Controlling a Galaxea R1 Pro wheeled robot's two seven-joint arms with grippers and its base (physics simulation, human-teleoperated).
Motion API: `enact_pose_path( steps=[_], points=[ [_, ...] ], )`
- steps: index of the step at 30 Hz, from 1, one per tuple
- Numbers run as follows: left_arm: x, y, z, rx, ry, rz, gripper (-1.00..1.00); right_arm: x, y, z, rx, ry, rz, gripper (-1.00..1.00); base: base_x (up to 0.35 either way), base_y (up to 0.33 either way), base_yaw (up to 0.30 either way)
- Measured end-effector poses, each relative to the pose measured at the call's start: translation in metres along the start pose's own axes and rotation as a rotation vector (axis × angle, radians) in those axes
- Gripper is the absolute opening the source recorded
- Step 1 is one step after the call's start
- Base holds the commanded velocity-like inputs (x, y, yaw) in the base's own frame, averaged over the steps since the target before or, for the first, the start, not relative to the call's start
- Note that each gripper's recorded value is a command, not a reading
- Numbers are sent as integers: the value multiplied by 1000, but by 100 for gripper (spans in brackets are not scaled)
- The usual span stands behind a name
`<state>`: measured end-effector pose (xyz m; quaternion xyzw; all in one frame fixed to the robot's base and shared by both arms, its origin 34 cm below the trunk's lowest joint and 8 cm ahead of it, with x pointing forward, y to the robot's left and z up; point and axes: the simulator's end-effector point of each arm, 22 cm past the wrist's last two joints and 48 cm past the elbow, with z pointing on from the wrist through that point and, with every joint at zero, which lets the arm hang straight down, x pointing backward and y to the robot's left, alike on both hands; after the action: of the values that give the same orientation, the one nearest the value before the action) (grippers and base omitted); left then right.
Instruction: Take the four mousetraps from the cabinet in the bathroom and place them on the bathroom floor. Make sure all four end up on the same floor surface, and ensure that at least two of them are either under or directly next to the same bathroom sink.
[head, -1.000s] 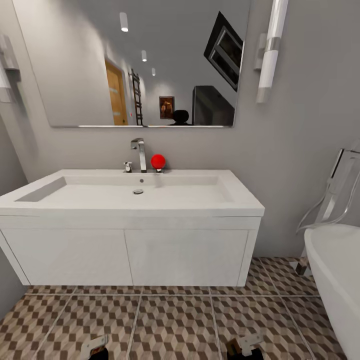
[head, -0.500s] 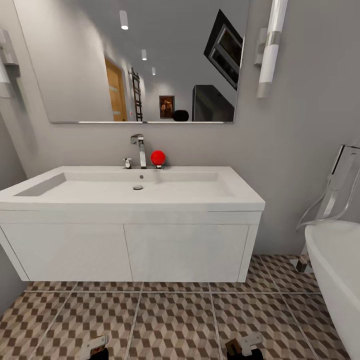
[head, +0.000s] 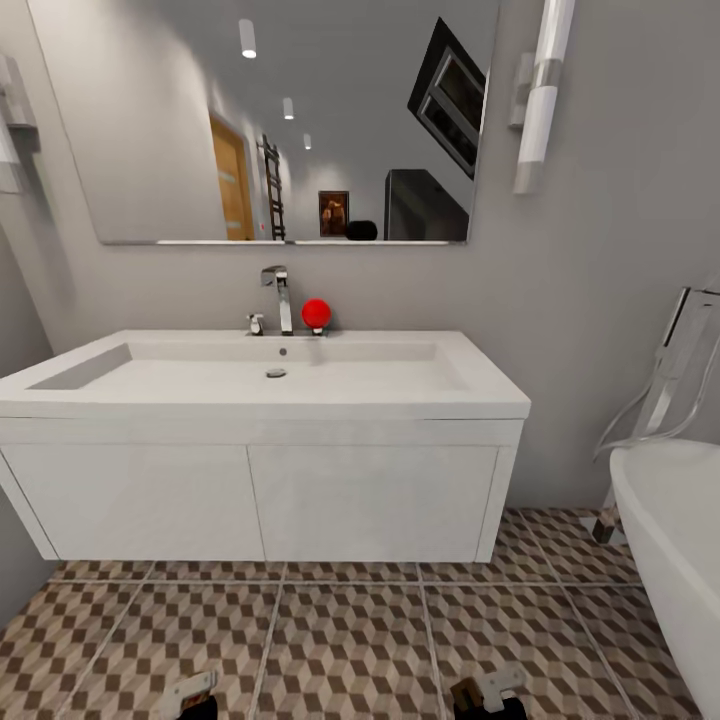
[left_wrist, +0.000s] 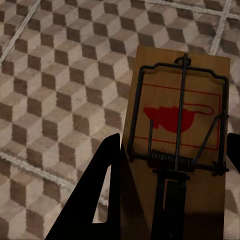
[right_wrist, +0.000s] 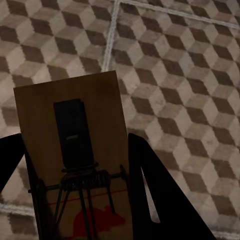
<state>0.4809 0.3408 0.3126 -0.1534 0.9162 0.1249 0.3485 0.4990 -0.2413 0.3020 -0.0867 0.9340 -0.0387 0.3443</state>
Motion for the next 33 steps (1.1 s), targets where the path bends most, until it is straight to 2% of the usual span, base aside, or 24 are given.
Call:
enact_pose_path(
  steps=[8, 17, 33],
  points=[
    [15, 0, 10, -1, -1, 0, -100, 14, 3, 11, 0, -1, 0, -100, 0, 0, 0],
    [14, -1, 10, 1, -3, -2, -100, 14, 3, 11, 0, -1, 0, -100, 17, 8, 0],
    [15, -1, 10, 2, 0, -3, -100, 14, 3, 11, 0, -1, -1, -100, 240, 143, 0]
  ],
)
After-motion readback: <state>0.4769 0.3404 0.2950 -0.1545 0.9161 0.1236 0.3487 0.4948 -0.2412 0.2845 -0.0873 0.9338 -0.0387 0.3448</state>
